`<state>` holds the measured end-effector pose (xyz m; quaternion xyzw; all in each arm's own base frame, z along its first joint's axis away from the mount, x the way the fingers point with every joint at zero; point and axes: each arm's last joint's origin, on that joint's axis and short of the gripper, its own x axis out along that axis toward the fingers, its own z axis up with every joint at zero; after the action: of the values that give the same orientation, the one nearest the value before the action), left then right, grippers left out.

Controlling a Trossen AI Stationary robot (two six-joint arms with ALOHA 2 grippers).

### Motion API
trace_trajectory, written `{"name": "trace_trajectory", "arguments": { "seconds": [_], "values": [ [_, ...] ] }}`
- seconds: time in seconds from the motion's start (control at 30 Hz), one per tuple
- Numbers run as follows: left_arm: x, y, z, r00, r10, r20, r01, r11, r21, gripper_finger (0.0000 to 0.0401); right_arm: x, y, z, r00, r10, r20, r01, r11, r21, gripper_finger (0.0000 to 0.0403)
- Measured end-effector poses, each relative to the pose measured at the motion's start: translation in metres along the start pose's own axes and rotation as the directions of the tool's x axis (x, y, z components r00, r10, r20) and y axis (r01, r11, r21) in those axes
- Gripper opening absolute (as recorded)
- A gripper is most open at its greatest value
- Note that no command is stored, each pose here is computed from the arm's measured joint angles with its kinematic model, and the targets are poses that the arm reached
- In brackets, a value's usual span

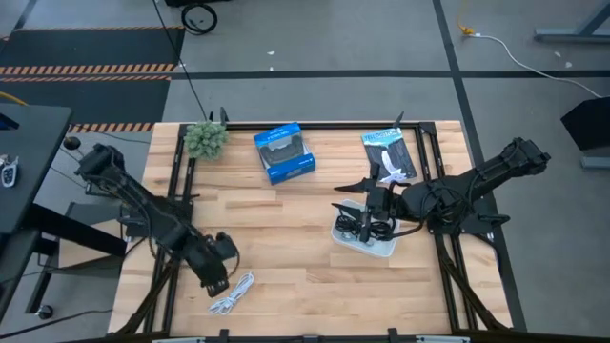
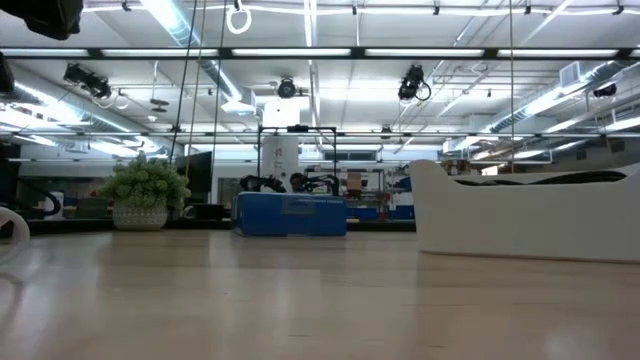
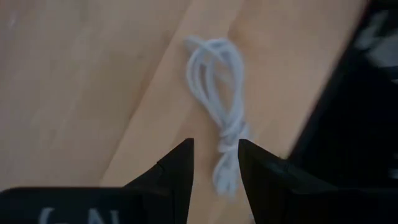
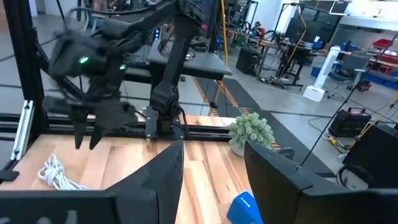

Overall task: Pick and place USB-C Cables
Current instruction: Put the white charger cable into the white bin

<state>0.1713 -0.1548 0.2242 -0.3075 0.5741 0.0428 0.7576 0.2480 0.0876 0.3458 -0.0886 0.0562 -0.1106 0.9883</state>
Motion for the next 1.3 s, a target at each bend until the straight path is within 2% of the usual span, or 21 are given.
{"name": "trace_trajectory", "arguments": {
  "seconds": [0.1,0.27,0.43,0.57,0.7,1.03,1.3],
  "values": [
    [0.012,-0.012,-0.002,0.995,0.096,-0.031,-0.095,0.995,0.019,0.0133,0.000,0.000,0.000,1.000,0.000,0.004,0.000,1.000,0.018,0.0177],
    [0.031,-0.032,-0.002,0.990,0.133,-0.049,-0.131,0.990,0.041,0.0142,0.001,0.001,-0.001,1.000,0.001,0.000,-0.001,1.000,0.026,0.0177],
    [0.041,-0.047,0.002,0.988,0.146,-0.053,-0.145,0.989,0.028,0.0192,0.003,0.002,-0.002,1.000,0.002,-0.004,-0.002,0.999,0.038,0.0177],
    [0.053,-0.049,0.000,0.981,0.176,-0.077,-0.175,0.984,0.015,0.0237,0.002,0.003,-0.002,1.000,0.006,-0.003,-0.006,0.999,0.050,0.0177],
    [0.065,-0.049,-0.004,0.971,0.202,-0.131,-0.207,0.978,-0.020,0.0254,0.001,0.005,-0.001,1.000,0.016,-0.001,-0.015,0.999,0.049,0.0177],
    [0.085,-0.048,-0.006,0.960,0.241,-0.142,-0.242,0.970,0.009,0.0211,0.000,0.007,-0.001,1.000,0.021,0.002,-0.021,0.999,0.050,0.0177],
    [0.089,-0.046,-0.005,0.957,0.267,-0.110,-0.259,0.963,0.080,0.0149,0.000,0.007,-0.001,1.000,0.021,0.002,-0.021,0.999,0.049,0.0170]
  ]
}}
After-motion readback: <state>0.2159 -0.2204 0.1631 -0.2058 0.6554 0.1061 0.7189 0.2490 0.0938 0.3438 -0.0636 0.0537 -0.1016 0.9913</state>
